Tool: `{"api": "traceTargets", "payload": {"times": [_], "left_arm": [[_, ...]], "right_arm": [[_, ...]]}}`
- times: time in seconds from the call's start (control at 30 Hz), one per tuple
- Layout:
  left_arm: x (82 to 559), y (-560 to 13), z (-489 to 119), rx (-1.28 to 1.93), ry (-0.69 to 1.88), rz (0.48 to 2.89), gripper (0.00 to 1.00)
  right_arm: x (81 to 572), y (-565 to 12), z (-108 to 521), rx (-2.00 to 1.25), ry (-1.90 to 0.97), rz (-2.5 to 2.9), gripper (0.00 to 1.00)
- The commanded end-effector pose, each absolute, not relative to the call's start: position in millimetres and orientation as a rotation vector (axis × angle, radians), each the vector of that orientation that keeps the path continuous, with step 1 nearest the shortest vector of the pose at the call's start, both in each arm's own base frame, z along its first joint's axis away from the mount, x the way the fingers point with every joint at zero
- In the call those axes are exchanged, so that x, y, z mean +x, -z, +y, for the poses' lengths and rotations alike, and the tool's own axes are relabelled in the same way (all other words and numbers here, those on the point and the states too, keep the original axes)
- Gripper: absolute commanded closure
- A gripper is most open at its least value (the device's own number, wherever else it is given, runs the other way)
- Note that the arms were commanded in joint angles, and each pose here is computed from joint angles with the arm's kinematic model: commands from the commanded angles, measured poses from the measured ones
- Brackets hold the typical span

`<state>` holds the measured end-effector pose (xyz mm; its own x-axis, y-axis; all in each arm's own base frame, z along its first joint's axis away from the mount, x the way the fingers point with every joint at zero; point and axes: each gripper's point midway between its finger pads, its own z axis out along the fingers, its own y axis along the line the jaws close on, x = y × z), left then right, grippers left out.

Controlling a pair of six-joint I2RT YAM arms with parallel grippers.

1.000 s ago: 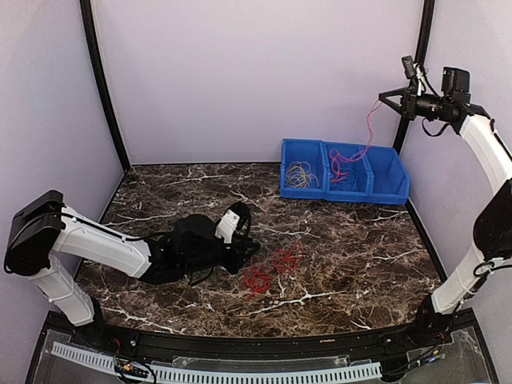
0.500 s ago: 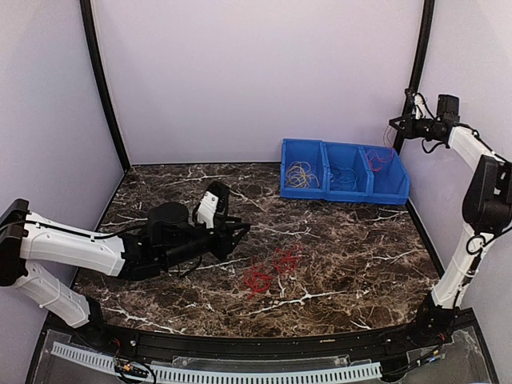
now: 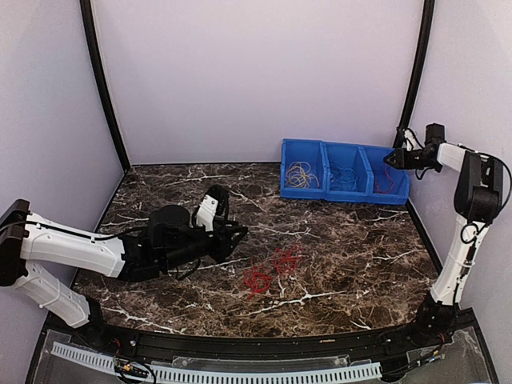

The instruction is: Untangle the cables

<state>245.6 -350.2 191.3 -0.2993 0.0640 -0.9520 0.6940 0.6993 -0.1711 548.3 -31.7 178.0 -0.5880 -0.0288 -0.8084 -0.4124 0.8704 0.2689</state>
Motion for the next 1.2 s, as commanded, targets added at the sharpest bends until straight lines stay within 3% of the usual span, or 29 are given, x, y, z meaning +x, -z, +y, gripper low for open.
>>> {"api": "traceTargets", "payload": {"times": [0.0, 0.17, 0.47, 0.67, 0.9, 1.17], "left_arm": [[247.6, -195.9, -344.3, 0.575, 0.687, 1.788, 0.67], [250.0, -181.9, -344.9, 0.562, 0.671, 1.846, 0.66], [246.5, -140.5, -341.3, 0.524, 0.658, 2.025, 0.64], [248.1, -133.2, -370.4, 0.512, 0.751, 2.107, 0.59], [258.0, -108.5, -414.4, 0.501, 0.782, 2.286, 0.57], [265.6, -87.1, -427.1, 0.429, 0.768, 2.419, 0.58]], "right_arm": [[528.2, -217.0, -38.0, -0.323, -0.413, 2.081, 0.56], [492.5, -227.9, -19.2, -0.362, -0.391, 2.054, 0.55], [386.9, -198.8, 147.2, -0.99, -0.718, 1.957, 0.56], [336.4, -153.5, 217.6, -1.195, -0.902, 2.043, 0.55], [286.9, -118.4, 259.3, -1.345, -1.047, 2.209, 0.46], [268.1, -102.8, 273.7, -1.362, -1.187, 2.354, 0.42]]}}
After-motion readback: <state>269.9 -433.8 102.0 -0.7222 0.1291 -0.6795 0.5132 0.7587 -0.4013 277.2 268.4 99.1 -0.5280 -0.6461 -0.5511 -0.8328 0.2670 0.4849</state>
